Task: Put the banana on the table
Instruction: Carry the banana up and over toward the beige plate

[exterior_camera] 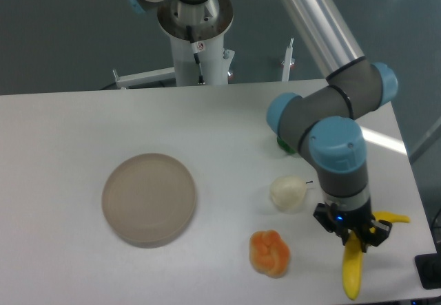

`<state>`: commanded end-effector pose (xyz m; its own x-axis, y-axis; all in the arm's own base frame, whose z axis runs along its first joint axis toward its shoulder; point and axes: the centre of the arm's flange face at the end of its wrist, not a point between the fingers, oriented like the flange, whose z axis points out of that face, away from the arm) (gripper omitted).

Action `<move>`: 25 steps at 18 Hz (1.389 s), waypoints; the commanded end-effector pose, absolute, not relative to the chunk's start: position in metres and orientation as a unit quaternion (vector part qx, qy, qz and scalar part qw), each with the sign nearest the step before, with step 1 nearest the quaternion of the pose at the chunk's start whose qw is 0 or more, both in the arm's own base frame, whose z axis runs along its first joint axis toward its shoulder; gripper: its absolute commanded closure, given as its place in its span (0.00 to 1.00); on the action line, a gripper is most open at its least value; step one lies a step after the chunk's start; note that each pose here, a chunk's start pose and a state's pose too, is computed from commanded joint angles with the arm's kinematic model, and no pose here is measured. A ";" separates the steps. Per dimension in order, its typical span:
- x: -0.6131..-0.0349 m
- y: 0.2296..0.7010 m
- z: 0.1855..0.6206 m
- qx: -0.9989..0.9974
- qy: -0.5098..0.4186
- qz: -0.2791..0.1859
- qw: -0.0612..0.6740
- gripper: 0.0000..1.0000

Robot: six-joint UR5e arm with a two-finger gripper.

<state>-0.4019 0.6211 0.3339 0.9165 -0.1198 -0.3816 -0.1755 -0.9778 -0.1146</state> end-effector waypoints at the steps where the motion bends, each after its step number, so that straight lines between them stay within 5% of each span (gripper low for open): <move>1: -0.392 0.611 0.336 -0.977 0.076 0.184 0.072 0.73; 14: -0.280 0.486 0.317 -0.980 0.147 0.131 0.019 0.73; 25: -0.195 0.449 0.289 -0.962 0.251 0.107 -0.013 0.73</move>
